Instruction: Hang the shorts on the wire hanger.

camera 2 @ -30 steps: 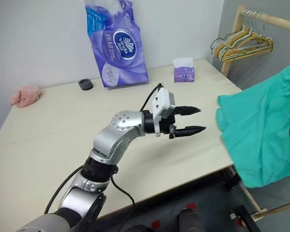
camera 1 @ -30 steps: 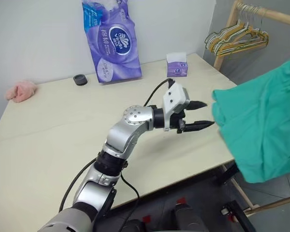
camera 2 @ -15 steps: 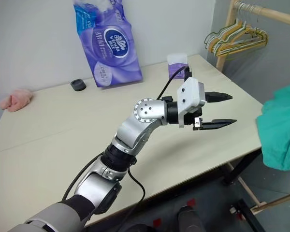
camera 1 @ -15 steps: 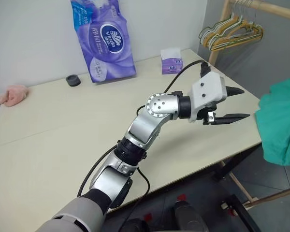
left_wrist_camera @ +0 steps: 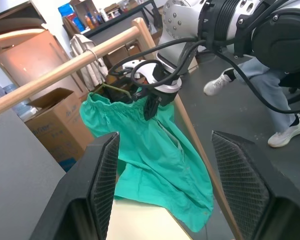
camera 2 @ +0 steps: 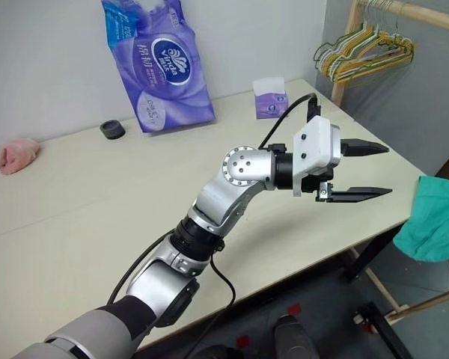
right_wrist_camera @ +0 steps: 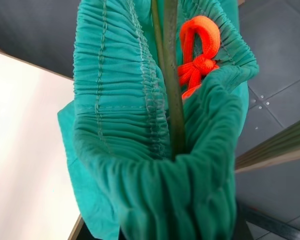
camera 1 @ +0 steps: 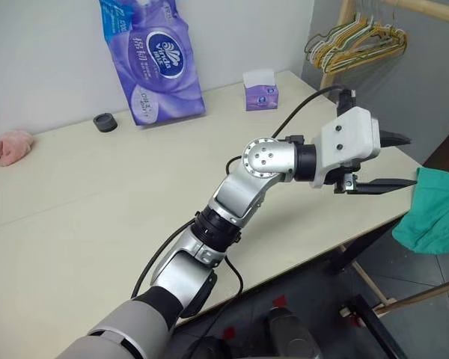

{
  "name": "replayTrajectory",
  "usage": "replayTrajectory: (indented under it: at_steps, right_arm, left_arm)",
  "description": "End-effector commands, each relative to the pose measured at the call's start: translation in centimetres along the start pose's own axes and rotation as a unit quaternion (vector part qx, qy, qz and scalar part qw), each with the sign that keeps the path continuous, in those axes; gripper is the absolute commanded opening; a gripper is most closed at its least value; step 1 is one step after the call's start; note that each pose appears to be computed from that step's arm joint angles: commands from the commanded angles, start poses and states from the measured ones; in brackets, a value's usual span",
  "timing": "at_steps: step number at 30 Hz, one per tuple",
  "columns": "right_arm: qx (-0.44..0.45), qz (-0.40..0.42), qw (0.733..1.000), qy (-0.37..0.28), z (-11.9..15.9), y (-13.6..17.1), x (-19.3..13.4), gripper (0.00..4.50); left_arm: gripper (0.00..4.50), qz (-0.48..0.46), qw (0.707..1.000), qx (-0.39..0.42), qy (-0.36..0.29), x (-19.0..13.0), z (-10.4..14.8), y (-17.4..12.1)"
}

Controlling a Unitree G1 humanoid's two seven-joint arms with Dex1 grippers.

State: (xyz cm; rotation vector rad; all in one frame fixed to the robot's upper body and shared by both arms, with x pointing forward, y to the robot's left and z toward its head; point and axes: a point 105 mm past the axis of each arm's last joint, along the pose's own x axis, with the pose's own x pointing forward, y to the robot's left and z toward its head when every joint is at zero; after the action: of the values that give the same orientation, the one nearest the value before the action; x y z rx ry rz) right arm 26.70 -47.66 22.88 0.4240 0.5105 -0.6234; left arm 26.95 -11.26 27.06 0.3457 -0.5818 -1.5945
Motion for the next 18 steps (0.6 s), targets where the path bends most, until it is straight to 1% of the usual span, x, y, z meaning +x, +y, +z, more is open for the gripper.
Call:
replayTrajectory:
  at_steps: [1,4,8,10,11,14,18]
  right_arm:
    - [0.009,0.005,1.0,-0.014,0.5,0.2,-0.7,0.0]
    - [0.014,0.013,1.0,-0.013,0.3,0.6,-0.6,0.0]
    - [0.014,0.013,0.999,-0.026,0.6,0.9,-0.9,0.0]
    - [0.014,0.017,0.999,-0.031,0.7,1.4,-1.3,0.58]
    - [0.015,0.024,0.999,-0.033,0.7,1.8,-1.5,0.75]
    - [0.016,0.029,0.999,-0.038,0.7,2.4,-2.1,1.56]
    - [0.009,0.017,0.998,-0.061,1.1,2.7,-3.1,2.93]
  left_arm:
    - [3.08,-0.015,1.0,0.02,-0.02,0.7,1.4,-0.1]
    - [3.08,-0.032,0.999,0.01,-0.035,1.0,1.9,-0.6]
    - [3.08,-0.053,0.998,0.009,-0.041,1.1,2.1,-1.3]
    - [3.12,-0.057,0.998,0.012,-0.04,1.1,2.0,-1.5]
    - [3.12,-0.058,0.997,0.012,-0.04,1.2,2.0,-1.5]
    - [3.12,-0.058,0.997,0.011,-0.04,1.2,2.0,-1.5]
    - [3.12,-0.059,0.997,0.012,-0.039,1.1,1.9,-1.5]
